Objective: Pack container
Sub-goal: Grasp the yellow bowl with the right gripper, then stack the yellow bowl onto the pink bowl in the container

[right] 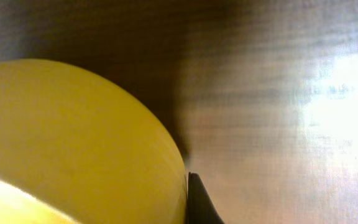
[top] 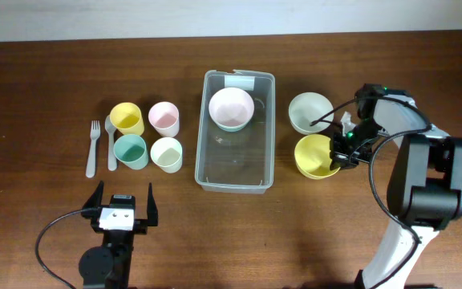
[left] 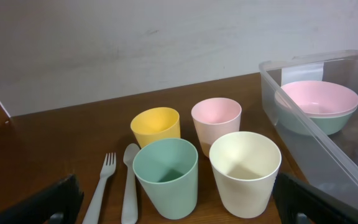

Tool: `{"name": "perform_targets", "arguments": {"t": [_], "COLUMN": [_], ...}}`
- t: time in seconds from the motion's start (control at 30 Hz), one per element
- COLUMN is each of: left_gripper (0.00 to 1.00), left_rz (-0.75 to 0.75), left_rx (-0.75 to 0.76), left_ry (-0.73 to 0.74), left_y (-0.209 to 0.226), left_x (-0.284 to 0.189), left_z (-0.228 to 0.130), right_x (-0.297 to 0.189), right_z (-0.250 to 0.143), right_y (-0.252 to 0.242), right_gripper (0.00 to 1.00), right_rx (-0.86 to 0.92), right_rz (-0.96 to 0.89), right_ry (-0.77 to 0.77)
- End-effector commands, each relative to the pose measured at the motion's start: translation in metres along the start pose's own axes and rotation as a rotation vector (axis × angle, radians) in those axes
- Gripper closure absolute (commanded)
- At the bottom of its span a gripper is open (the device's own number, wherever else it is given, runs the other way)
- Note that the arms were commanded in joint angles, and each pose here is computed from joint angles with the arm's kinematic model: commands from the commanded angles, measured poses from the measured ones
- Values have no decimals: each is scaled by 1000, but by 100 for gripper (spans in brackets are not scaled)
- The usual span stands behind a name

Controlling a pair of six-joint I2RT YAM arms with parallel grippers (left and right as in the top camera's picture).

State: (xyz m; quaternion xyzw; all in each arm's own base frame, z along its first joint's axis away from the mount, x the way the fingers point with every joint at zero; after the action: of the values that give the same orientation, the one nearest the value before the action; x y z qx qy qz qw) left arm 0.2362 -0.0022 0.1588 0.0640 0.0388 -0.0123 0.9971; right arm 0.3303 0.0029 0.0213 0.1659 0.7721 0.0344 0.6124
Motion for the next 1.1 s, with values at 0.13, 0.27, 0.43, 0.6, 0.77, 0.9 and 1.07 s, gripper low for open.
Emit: {"name": "perform_targets", "arguments": {"t": [0.13, 0.27, 0.43, 0.6, 0.77, 0.9, 1.07], "left_gripper": [0, 0, 0, 0, 0, 0, 0], "left_rz": [-1, -1, 0, -1, -1, -1, -1], "left_rx": [9, 9, 9, 9, 9, 9, 9], "left_ry": [1, 1, 1, 1, 1, 1, 1], "left_y": [-1, -1, 0, -1, -1, -1, -1], "left_x": [0, 0, 0, 0, 0, 0, 0], "left_z": [-2, -2, -2, -2, -2, -2, -2], "right_x": [-130, -169, -184, -155, -101, -75, -65], "right_z": [-45, -66, -54, -18, 48, 75, 100], "right_y": [70, 117, 186, 240, 248, 262, 270], "right_gripper": [96, 96, 96, 96, 96, 96, 96], "right_rx": [-158, -314, -465, -561, -531, -585, -581], "right_rz": [157, 170, 117, 99, 72, 127, 151], "right_ry": [-316, -435, -549, -537, -467, -440, -495]}}
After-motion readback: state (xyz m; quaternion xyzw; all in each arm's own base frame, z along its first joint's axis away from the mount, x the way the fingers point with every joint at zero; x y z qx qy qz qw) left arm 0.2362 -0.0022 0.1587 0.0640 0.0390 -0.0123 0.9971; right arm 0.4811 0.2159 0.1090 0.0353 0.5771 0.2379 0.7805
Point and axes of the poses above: each gripper's point midway between its finger pads, its own x axis out along the fingers, its own y axis along the line the jaws close on, z = x × y, the point moved 1 cm from there along -x, back along the fingers, and after that the axes turned 2 degrees about -x, right-handed, at the moved point
